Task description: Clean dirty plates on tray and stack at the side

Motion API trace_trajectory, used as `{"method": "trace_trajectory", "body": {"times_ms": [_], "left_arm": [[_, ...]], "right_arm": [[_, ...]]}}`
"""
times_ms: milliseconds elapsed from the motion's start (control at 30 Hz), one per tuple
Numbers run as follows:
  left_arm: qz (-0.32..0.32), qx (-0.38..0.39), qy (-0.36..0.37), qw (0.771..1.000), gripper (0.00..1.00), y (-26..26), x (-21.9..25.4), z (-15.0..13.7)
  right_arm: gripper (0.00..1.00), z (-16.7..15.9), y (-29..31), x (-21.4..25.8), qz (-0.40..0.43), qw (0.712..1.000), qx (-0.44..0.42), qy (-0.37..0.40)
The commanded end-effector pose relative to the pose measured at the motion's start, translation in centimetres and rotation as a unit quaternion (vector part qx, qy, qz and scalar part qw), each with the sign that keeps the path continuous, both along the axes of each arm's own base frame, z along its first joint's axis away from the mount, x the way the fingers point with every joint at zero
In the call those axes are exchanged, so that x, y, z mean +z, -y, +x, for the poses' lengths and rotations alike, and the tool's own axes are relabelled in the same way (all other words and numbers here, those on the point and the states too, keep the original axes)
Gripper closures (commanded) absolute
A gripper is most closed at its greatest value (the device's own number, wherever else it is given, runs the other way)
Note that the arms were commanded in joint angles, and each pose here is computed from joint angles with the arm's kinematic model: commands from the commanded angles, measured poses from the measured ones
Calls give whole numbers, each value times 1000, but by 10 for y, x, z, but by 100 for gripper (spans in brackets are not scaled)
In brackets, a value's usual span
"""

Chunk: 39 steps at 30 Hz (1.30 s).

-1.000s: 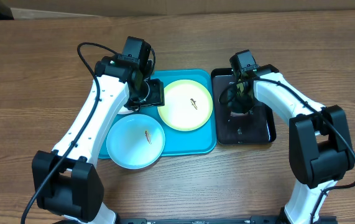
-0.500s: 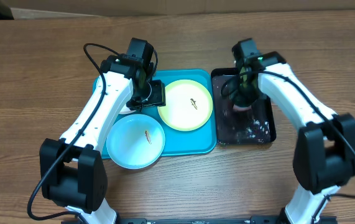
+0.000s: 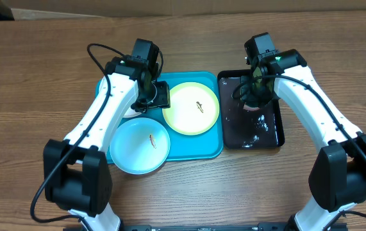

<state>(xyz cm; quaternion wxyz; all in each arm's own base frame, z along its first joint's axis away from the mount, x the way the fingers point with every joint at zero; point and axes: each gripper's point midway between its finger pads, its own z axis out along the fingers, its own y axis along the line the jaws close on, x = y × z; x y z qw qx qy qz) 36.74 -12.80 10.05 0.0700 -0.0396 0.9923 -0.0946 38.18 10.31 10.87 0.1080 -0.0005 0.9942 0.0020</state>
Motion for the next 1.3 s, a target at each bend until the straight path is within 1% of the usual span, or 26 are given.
{"method": "trace_trajectory", "body": {"times_ms": [0,33,67,100,133,200,233,267,300,367,533,567,733,900,933,1000,1033,1100,1200,1267], "left_arm": [[12,8,-26,1000,42,1,-23,0],[13,8,-27,1000,41,1,-26,1],[13,8,-28,999,40,1,-28,1],[13,8,-29,999,41,1,-29,1],[13,8,-30,999,44,1,-29,1],[12,9,-28,1000,60,1,-29,2],[12,8,-26,1000,65,2,-29,3],[12,6,-24,1000,69,3,-30,4],[13,4,-23,1000,71,5,-30,4],[14,1,-25,1000,71,7,-33,4],[19,-6,-37,999,58,13,-52,5],[20,-6,-37,999,57,13,-57,8],[22,-1,-40,999,60,11,-71,13],[40,2,-38,998,60,5,-75,15],[40,2,-38,998,62,5,-75,15],[41,2,-38,998,71,4,-75,15],[42,2,-38,998,73,4,-75,15],[41,2,-38,998,73,4,-75,15],[42,-1,-39,998,66,6,-75,14],[47,-3,-39,998,66,7,-76,13]], "right_arm": [[89,5,0,12,4,1000,1,17],[85,5,0,12,4,1000,1,17],[88,5,0,12,4,1000,1,17],[96,5,0,12,6,1000,1,16],[96,5,-2,12,10,1000,2,15],[96,4,-1,12,9,1000,2,14],[96,3,-1,12,9,1000,2,12],[96,3,-1,12,9,1000,2,11],[96,3,-1,12,8,1000,2,11],[96,2,-1,11,8,1000,2,10],[96,-2,0,10,6,1000,2,2],[96,-2,0,10,6,1000,2,1],[96,-2,0,10,5,1000,2,0],[96,-3,0,10,6,1000,3,1],[96,-3,0,10,6,1000,2,1],[96,-3,0,10,5,1000,3,1],[96,-3,0,10,5,1000,3,0],[96,-3,0,10,5,1000,3,0],[96,-3,0,10,5,1000,3,0],[96,-3,0,10,5,1000,3,0]]}}
